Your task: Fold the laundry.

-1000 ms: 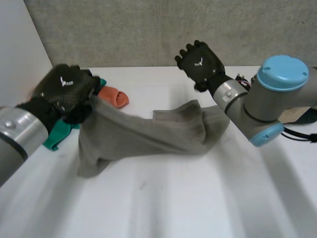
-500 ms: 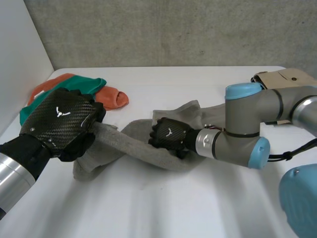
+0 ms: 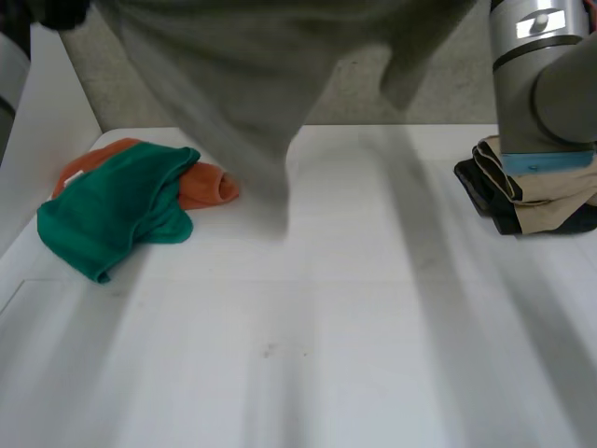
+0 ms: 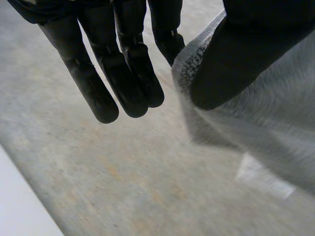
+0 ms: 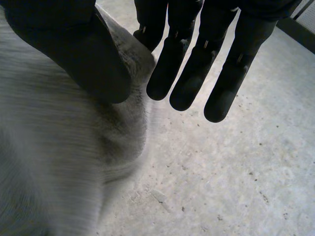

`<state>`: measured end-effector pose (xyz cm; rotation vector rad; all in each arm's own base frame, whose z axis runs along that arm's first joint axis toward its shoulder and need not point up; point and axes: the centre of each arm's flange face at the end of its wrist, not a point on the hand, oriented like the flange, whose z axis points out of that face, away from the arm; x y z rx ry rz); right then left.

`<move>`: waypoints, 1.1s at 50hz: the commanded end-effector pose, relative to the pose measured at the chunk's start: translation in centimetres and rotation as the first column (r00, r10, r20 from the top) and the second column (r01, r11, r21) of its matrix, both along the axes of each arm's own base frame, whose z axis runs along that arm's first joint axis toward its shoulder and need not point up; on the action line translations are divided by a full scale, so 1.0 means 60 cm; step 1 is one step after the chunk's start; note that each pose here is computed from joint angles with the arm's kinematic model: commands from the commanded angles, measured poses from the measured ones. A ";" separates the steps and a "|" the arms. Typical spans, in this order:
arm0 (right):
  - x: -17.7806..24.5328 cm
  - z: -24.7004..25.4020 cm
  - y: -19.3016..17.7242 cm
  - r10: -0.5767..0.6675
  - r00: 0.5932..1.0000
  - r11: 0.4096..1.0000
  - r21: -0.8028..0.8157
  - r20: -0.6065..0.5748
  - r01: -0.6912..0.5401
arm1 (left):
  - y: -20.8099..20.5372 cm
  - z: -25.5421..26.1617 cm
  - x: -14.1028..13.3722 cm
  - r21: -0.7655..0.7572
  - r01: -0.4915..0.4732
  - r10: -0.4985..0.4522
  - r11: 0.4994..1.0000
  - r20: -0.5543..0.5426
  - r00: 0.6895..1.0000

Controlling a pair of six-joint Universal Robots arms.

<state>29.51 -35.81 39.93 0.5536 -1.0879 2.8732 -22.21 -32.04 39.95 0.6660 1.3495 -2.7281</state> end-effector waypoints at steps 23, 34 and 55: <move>-0.058 -0.376 0.094 0.236 0.888 0.597 0.780 -0.394 0.187 | 0.109 -0.367 -0.006 0.650 0.041 -0.223 0.759 0.200 0.954; -0.124 -0.313 0.062 0.130 0.987 0.370 0.928 -0.092 0.038 | 0.115 -0.334 0.002 0.646 0.072 -0.223 0.760 0.156 0.962; -0.135 -0.437 0.061 0.121 0.976 0.385 0.915 -0.182 0.123 | 0.100 -0.307 -0.003 0.613 0.097 -0.216 0.784 0.124 0.968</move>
